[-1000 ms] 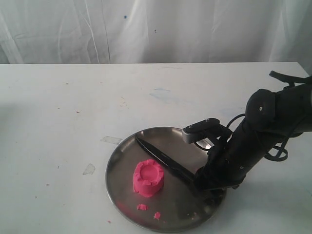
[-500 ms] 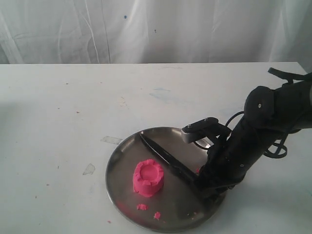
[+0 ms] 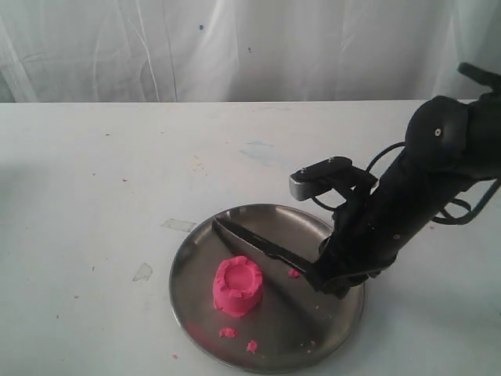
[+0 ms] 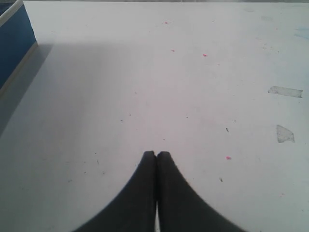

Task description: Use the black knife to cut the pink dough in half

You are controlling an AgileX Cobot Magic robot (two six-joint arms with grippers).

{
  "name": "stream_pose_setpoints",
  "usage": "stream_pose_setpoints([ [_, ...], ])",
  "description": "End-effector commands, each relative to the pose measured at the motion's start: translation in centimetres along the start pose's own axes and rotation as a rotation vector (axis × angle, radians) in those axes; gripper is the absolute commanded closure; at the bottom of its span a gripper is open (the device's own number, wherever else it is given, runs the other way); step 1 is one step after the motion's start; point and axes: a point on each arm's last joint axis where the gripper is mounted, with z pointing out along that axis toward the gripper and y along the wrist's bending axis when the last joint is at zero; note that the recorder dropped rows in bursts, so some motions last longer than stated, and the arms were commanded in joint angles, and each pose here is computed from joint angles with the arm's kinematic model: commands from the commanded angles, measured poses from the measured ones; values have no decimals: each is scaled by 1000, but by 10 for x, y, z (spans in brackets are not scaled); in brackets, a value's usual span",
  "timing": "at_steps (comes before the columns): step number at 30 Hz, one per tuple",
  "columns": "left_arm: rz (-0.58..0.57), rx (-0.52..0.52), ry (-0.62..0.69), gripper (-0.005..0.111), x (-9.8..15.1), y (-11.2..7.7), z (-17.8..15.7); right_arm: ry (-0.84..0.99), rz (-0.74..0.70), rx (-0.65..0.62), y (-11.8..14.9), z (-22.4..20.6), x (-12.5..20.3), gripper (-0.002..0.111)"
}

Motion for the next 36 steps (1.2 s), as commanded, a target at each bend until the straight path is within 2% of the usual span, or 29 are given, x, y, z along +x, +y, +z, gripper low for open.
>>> stream_pose_setpoints([
  [1,-5,6,-2,107,1,0,0,41,15,-11,10,-22,11,108],
  [9,-5,6,-2,107,1,0,0,177,142,153,0,-12,50,108],
  [16,-5,6,-2,107,1,0,0,173,190,112,4,-5,57,108],
  [22,-5,6,-2,107,1,0,0,136,187,126,3,-5,54,78],
  [24,-5,6,-2,107,1,0,0,132,188,126,3,-5,53,73],
  [28,-5,6,-2,107,1,0,0,129,188,127,3,-5,53,68],
  [36,-5,6,-2,107,1,0,0,100,184,135,2,-8,49,68],
])
